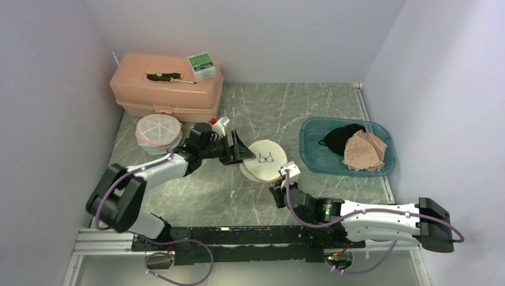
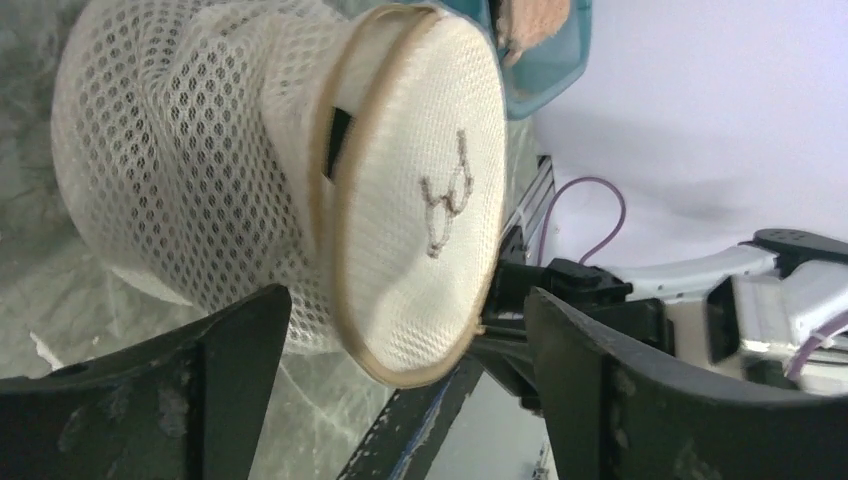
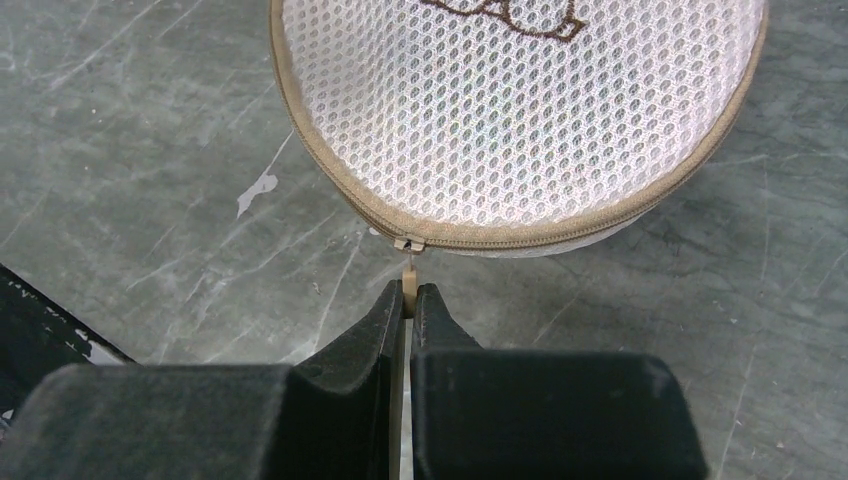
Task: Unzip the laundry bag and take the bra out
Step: Unzip the laundry bag at the center of the board.
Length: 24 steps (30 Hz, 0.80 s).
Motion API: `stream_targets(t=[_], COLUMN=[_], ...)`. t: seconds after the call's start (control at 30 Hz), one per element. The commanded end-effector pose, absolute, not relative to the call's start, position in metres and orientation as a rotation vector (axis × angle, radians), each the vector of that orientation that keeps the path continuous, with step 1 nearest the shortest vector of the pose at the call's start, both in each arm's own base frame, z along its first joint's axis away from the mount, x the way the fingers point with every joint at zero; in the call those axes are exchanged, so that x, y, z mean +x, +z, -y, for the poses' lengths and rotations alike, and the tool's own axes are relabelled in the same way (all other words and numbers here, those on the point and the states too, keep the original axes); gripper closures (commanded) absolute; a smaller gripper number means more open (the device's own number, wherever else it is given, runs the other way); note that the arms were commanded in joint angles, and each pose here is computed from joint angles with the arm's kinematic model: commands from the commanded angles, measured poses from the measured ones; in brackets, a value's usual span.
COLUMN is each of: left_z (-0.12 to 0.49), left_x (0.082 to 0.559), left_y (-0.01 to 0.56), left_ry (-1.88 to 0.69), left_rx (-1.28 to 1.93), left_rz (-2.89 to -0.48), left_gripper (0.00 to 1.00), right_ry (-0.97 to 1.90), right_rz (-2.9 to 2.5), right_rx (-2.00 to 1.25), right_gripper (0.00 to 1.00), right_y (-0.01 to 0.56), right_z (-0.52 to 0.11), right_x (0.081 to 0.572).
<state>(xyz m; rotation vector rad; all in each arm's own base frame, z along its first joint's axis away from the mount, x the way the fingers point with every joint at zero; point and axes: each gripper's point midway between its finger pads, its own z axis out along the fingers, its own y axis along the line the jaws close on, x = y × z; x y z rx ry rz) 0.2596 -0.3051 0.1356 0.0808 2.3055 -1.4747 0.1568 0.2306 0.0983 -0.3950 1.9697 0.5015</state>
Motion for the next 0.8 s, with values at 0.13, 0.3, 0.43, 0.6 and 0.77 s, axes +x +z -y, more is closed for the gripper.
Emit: stream_targets(t=[0.13, 0.3, 0.43, 0.6, 0.77], left_z=[0.262, 0.267, 0.289, 0.321, 0.337], left_x=[0.247, 0.215, 0.195, 0.198, 0.213], left_y=[0.209, 0.194, 0.174, 0.158, 0.155], left_ry=[-1.328, -1.255, -1.266, -1.294, -1.266], left_rx=[-0.152, -0.435, -0.586, -0.653, -0.674], left_rz=[-2.121, -2.191, -2.198, -2.231, -2.228], left_gripper=[0.06, 0.06, 0.06, 0.14, 0.22], right_ry=[0.563, 0.573, 0.575, 0.571, 0.579], right_rz=[-1.913, -1.908, -1.905, -1.904, -1.911], right_rx=[-0.307, -0.304, -0.308, -0.312, -0.311], right_gripper=[1.0, 1.0, 1.0, 1.0, 1.0], right_y=[0.12, 0.125, 0.128, 0.129, 0.129], right_z=[-0.239, -0.241, -0.244, -0.243, -0.242], right_x=[0.165, 0.171, 0.173, 0.174, 0.172])
